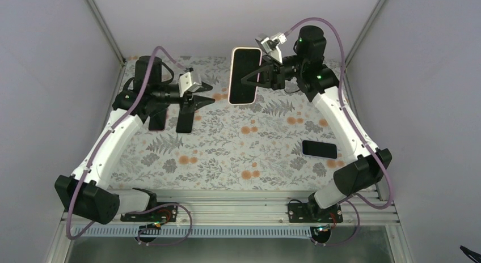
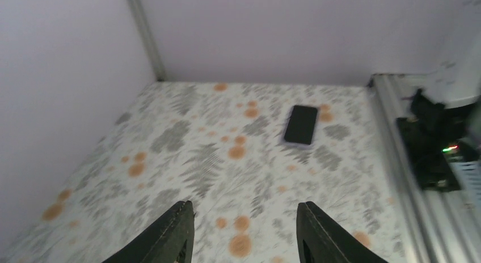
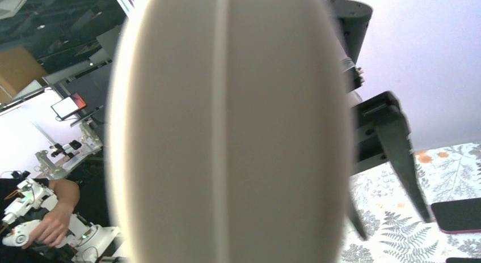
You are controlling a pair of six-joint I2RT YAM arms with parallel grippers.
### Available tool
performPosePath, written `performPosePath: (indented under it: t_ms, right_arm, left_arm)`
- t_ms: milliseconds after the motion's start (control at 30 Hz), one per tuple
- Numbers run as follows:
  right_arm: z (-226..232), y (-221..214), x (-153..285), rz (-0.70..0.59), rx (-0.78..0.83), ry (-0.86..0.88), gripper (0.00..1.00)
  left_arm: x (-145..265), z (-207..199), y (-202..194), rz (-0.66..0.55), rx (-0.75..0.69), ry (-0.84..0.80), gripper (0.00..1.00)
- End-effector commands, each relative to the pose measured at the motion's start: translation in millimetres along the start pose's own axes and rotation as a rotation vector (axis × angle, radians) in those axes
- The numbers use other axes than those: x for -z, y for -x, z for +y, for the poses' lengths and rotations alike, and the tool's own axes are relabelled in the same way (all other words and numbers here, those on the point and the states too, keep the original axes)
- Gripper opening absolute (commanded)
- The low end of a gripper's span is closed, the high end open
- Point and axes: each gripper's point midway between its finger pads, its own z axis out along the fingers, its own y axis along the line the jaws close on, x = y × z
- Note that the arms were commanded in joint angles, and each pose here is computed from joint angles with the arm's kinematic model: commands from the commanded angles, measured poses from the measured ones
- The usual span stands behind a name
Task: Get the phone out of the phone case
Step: Remove the phone case from the phone.
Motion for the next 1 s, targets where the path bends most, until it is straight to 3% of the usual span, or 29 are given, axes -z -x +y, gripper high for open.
performPosePath:
  t_ms: [0, 167, 333, 967]
  right_arm:
    - [0, 14, 7, -0.017, 0.047, -0.035, 0.04]
    - [-19, 11, 8, -0.048, 0.01, -0.11, 0.04]
    - [-27, 8, 9, -0.063, -0.001, -0.152, 0.04]
    - [-31, 0, 4, -0.057, -0.018, -0.151, 0.04]
  left_arm:
    - [11, -36, 41, -0.192, 0.089, -0.201, 0.47]
    - [8, -32, 50, -0.224, 0.223, -0.219, 0.52]
    - [-2, -42, 54, -0.223, 0.259, -0.272, 0.52]
    - [-16, -38, 53, -0.213, 0.302, -0.262, 0.33]
